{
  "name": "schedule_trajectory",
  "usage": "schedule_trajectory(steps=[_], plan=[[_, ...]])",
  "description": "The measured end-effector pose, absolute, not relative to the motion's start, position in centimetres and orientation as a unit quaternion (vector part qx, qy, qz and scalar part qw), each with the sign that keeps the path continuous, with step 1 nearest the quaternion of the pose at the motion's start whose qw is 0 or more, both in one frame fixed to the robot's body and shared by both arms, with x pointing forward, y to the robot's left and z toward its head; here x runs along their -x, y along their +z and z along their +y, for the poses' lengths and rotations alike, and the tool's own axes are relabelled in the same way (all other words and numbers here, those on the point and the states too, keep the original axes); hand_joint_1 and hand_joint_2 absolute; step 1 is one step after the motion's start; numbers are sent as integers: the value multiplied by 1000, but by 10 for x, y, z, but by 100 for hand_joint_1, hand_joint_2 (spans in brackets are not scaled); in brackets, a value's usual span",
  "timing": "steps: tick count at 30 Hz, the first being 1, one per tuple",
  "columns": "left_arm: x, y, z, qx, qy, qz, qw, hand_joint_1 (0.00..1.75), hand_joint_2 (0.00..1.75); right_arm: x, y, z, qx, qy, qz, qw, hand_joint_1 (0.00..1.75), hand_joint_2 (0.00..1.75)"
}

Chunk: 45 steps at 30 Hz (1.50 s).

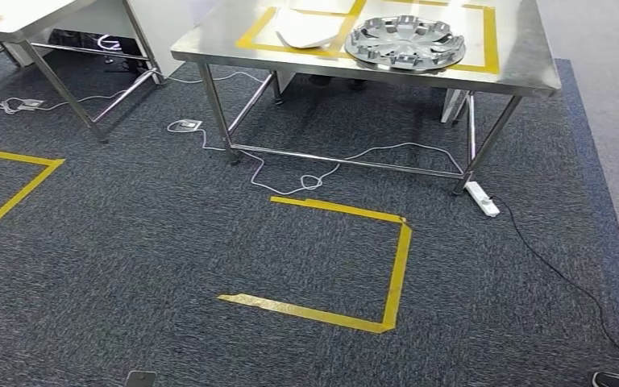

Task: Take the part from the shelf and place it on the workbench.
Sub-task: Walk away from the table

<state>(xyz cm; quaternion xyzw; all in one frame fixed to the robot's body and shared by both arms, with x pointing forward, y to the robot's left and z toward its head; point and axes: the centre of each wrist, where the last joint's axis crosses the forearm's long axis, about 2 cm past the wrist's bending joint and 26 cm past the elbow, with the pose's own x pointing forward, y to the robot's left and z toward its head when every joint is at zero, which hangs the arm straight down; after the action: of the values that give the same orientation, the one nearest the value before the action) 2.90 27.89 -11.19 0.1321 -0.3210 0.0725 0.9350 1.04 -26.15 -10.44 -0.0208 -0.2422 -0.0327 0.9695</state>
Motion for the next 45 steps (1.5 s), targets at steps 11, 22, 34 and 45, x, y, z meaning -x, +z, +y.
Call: schedule_trajectory(steps=[11, 22, 34, 45], plan=[[-30, -112, 278, -136, 77, -320, 935, 0, 0, -10, -106, -266, 25, -24, -245, 969, 0, 0], [-27, -112, 281, -139, 73, -315, 936, 0, 0, -10, -107, -264, 19, -23, -245, 969, 0, 0], [-29, -112, 283, -141, 74, -315, 936, 0, 0, -13, -107, -264, 17, -22, -248, 968, 0, 0], [-28, -112, 283, -138, 73, -314, 936, 0, 0, -13, -107, -265, 18, -19, -248, 968, 0, 0]])
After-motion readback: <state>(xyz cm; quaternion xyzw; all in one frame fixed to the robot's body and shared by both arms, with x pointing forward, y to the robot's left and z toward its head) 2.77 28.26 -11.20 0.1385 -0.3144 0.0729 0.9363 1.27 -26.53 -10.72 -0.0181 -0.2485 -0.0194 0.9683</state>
